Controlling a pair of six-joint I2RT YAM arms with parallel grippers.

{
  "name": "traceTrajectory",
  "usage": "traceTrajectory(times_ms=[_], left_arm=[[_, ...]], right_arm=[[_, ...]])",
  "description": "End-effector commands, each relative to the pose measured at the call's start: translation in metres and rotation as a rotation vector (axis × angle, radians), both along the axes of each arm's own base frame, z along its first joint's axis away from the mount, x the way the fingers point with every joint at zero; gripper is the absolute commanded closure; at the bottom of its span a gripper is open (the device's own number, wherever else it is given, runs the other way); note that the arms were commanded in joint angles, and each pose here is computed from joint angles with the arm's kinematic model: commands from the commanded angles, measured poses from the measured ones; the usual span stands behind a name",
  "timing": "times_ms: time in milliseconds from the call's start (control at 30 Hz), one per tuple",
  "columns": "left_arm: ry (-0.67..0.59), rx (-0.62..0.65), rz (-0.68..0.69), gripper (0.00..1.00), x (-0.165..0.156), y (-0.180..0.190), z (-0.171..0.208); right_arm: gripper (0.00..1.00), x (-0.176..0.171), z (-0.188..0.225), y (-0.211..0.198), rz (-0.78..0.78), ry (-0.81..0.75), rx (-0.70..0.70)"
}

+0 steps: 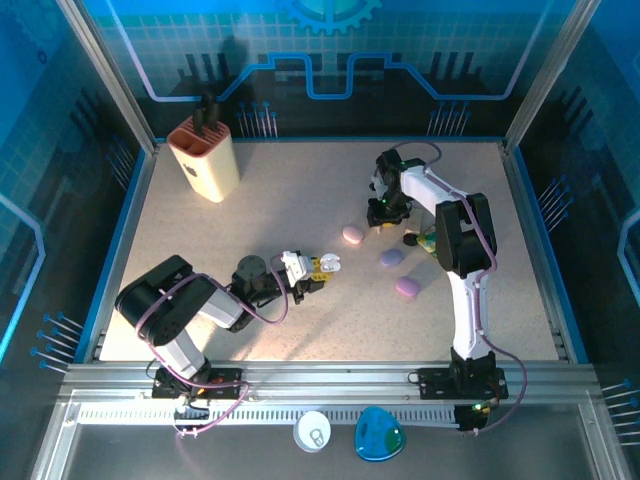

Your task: Insert wireless bluetooth earbuds into charging case

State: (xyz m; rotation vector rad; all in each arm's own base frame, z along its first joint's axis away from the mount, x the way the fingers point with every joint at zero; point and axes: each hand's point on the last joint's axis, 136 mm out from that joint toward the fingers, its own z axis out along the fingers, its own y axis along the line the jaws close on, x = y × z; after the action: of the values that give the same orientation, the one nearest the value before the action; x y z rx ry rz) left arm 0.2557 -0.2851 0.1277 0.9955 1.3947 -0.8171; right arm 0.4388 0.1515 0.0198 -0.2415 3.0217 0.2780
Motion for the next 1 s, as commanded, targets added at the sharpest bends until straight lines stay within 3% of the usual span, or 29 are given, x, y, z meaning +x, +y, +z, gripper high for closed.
traceTrajectory(times_ms=[0, 500, 700, 967], left_arm=[[-0.031, 0.000, -0.046, 0.91, -0.008, -0.003, 0.000], [-0.014, -0.003, -0.065, 0.90, -0.007, -0.008, -0.002], [-0.006, -0.015, -0.050, 0.91, -0.003, -0.008, 0.001], [0.036, -0.050, -0.024, 0.90, 0.002, -0.007, 0.008]], right_arm=[[0.67, -0.003, -0.008, -0.004, -0.002, 0.043, 0.009], [0.79, -0.001, 0.004, -0.006, -0.031, -0.033, 0.036], [0.79, 0.002, 0.036, -0.001, -0.008, -0.229, 0.102], [0.80, -0.012, 0.105, 0.016, 0.109, -0.610, 0.240]])
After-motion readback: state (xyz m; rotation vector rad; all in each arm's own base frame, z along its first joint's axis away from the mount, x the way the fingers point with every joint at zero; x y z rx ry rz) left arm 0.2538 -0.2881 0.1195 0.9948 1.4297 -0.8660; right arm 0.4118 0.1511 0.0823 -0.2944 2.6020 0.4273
